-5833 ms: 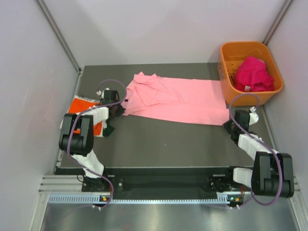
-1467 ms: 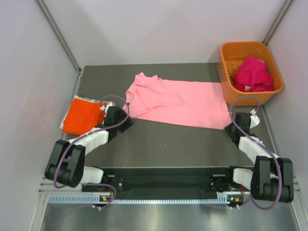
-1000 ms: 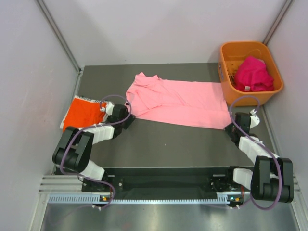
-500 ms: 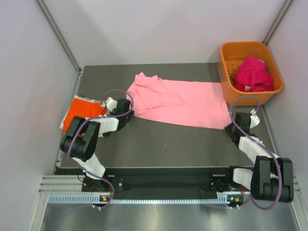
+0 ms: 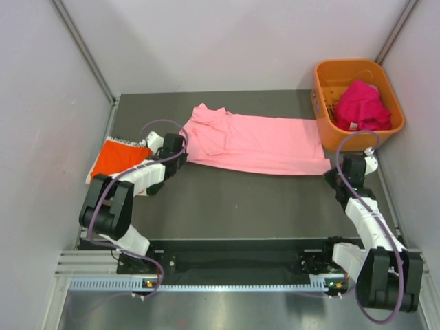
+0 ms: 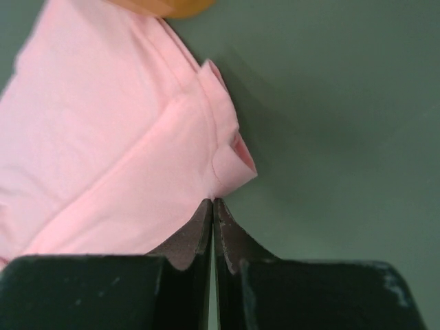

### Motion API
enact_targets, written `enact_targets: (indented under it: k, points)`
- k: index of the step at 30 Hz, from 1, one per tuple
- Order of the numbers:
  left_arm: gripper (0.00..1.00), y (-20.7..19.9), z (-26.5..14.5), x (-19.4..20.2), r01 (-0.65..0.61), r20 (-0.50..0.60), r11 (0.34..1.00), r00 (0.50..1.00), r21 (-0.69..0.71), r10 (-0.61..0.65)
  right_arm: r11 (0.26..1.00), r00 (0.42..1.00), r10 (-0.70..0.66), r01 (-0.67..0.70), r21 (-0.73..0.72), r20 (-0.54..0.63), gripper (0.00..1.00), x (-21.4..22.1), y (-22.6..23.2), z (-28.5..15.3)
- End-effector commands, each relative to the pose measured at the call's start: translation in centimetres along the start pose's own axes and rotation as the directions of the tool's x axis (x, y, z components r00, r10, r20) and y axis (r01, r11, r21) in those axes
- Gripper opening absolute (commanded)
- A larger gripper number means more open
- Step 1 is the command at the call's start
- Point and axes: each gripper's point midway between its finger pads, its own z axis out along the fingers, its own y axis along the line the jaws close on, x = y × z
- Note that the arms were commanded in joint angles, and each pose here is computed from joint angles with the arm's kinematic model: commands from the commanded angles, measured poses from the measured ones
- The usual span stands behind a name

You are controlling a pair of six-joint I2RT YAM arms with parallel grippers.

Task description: Fold and stack the t-shirts

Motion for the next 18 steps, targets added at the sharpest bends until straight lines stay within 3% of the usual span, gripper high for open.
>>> enact_targets:
  k: [1,10,14,18]
  points:
    - [0.00,-1.3,-1.9,-3.9,0.005,0.070,1.000,0.998,0.014,-0.006,0.998,0.997,0.015,-0.011,-0.058,0.077,0.00,-3.7,2.6,-2.0]
    - [0.00,-1.1,-3.3,-4.2,0.012,0.009,0.997,1.000,0.070,-0.013,0.996,0.988,0.004,0.010,-0.091,0.153,0.00,-5.7,3.2,-4.6]
    - [0.00,-4.0,-5.9,-7.3,-0.023,0.063,0.991,0.998,0.132,0.014,0.990,0.978,-0.014,0.043,-0.137,0.209,0.00,-8.1,5.0,-7.1]
    - [0.00,-7.8,-10.0,-11.3,-0.061,0.120,0.976,0.992,0.211,0.036,0.955,0.965,-0.007,0.084,-0.284,0.263,0.00,-11.9,10.0,-10.9]
